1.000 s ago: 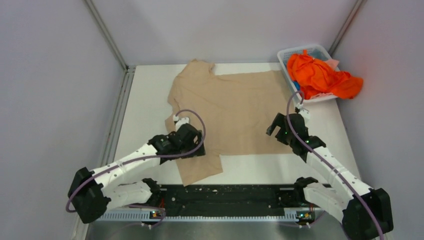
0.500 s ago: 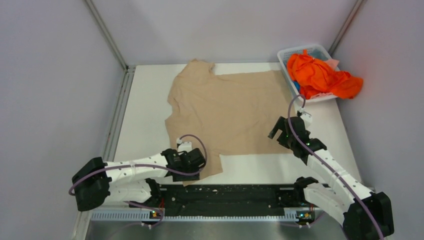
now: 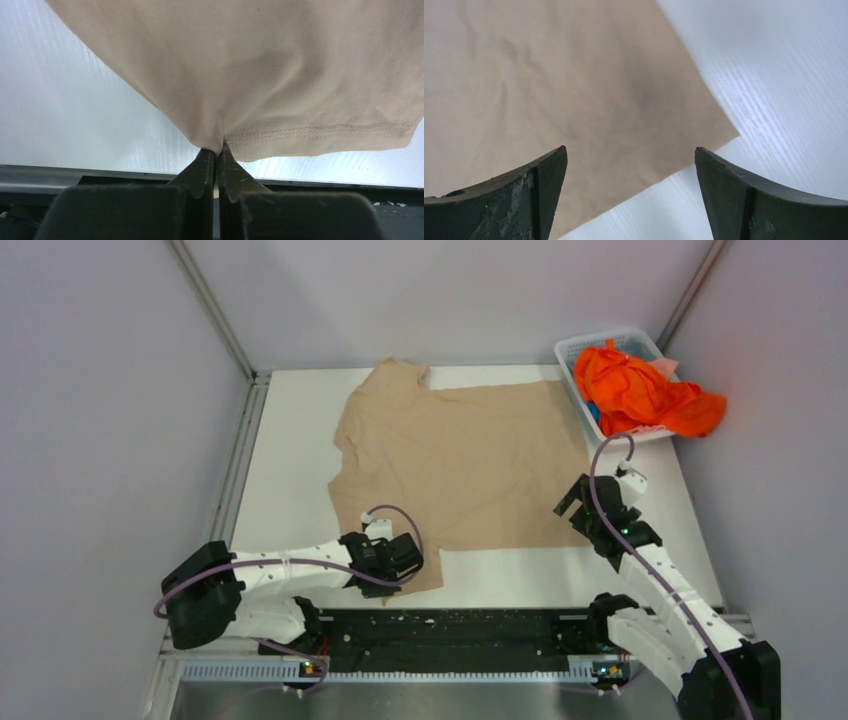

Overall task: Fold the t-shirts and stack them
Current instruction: Grab the side of the flattened tshirt closest away from the robot with both arms

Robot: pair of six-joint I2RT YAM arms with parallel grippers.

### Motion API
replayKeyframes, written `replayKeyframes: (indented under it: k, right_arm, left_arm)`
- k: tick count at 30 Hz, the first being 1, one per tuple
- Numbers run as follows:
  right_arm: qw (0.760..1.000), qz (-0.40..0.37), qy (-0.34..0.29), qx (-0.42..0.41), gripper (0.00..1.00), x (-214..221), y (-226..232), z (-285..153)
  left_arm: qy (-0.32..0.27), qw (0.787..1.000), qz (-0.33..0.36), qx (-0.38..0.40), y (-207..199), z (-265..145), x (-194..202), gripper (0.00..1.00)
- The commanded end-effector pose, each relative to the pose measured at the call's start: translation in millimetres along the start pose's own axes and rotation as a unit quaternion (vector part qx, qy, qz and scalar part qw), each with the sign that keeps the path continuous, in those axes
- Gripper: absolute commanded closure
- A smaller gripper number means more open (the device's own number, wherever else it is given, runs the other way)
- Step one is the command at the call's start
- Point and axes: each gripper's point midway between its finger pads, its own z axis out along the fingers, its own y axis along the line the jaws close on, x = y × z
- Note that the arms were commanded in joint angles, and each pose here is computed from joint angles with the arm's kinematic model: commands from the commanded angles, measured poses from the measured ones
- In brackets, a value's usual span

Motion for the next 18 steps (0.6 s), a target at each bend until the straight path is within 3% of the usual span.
replayKeyframes:
  k: [1, 8, 12, 18]
  right_arm:
    - [0.995, 0.049, -0.018, 0.082, 0.04, -5, -43, 9]
    - [0.99, 0.077, 0.0, 0.114, 0.14, 8, -60, 23]
    - [0.99, 0.095, 0.006, 0.099, 0.26, 21, -58, 32]
    - [0.99, 0.113, 0.011, 0.086, 0.4, 34, -57, 42]
  left_arm:
    - [-0.062, 0.997, -0.011, -0.042, 19, 20, -15, 1.0]
    - [-0.125, 0.991, -0.035, 0.028, 6, -1, -40, 1.0]
    - [-0.128, 0.989, -0.024, 0.07, -2, -9, -41, 1.0]
    - [-0.115, 0.991, -0.009, 0.063, 12, -19, -34, 1.0]
